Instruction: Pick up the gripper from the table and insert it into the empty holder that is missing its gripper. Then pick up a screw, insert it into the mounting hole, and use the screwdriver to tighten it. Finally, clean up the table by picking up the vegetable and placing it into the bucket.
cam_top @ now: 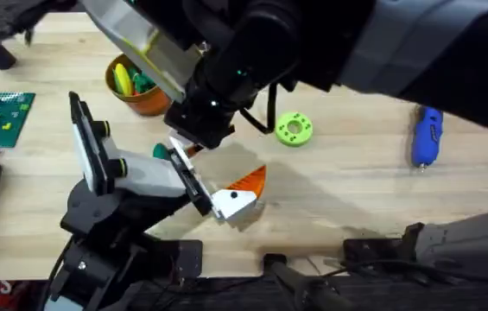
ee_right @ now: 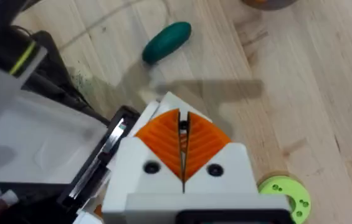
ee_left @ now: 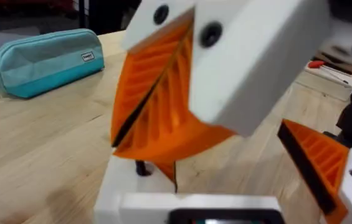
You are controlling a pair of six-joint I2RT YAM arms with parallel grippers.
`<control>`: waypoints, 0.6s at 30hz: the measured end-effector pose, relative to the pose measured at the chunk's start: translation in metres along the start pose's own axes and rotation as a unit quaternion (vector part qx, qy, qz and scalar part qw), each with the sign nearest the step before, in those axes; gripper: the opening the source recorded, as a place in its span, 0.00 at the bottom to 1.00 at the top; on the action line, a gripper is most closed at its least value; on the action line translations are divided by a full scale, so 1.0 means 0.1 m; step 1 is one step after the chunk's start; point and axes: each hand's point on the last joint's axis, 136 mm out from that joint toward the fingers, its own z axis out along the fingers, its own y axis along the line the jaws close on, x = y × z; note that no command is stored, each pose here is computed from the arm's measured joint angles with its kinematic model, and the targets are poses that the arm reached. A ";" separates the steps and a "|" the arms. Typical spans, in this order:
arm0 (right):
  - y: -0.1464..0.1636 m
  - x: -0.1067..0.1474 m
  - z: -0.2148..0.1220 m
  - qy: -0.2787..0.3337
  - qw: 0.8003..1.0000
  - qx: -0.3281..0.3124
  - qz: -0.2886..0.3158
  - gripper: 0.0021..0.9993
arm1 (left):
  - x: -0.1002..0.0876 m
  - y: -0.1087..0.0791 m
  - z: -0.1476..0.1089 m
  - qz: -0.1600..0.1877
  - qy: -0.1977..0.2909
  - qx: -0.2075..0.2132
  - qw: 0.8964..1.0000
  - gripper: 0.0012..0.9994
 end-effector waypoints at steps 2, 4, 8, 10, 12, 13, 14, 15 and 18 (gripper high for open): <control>0.00 -0.01 0.01 -0.001 1.000 0.000 0.000 0.01 | 0.00 0.00 0.00 0.000 0.000 0.000 1.000 0.99; 0.00 -0.01 0.02 -0.001 1.000 0.000 0.000 0.01 | 0.00 -0.01 0.00 0.000 0.000 0.002 1.000 0.99; 0.00 -0.03 0.02 -0.004 1.000 0.000 0.000 0.01 | 0.00 -0.01 0.00 0.001 0.000 0.002 1.000 0.99; 0.00 -0.03 0.02 -0.005 1.000 0.000 0.000 0.01 | 0.00 -0.01 0.00 0.001 0.000 0.002 1.000 0.99; 0.00 -0.03 0.02 -0.005 1.000 0.000 -0.001 0.01 | 0.00 -0.01 0.00 0.002 0.000 0.002 1.000 0.99; 0.00 -0.03 0.02 -0.005 1.000 0.000 -0.001 0.01 | 0.00 -0.01 0.00 0.002 0.000 0.002 1.000 0.99; 0.00 -0.03 0.02 -0.005 1.000 0.000 -0.001 0.01 | 0.00 -0.01 0.00 0.002 0.000 0.002 1.000 0.99; 0.01 -0.03 0.02 -0.005 1.000 -0.001 -0.002 0.01 | 0.00 -0.01 0.00 0.002 0.000 0.002 1.000 0.99; 0.04 -0.04 0.02 -0.006 1.000 -0.002 -0.005 0.01 | 0.00 -0.01 0.00 0.002 0.000 0.002 1.000 0.99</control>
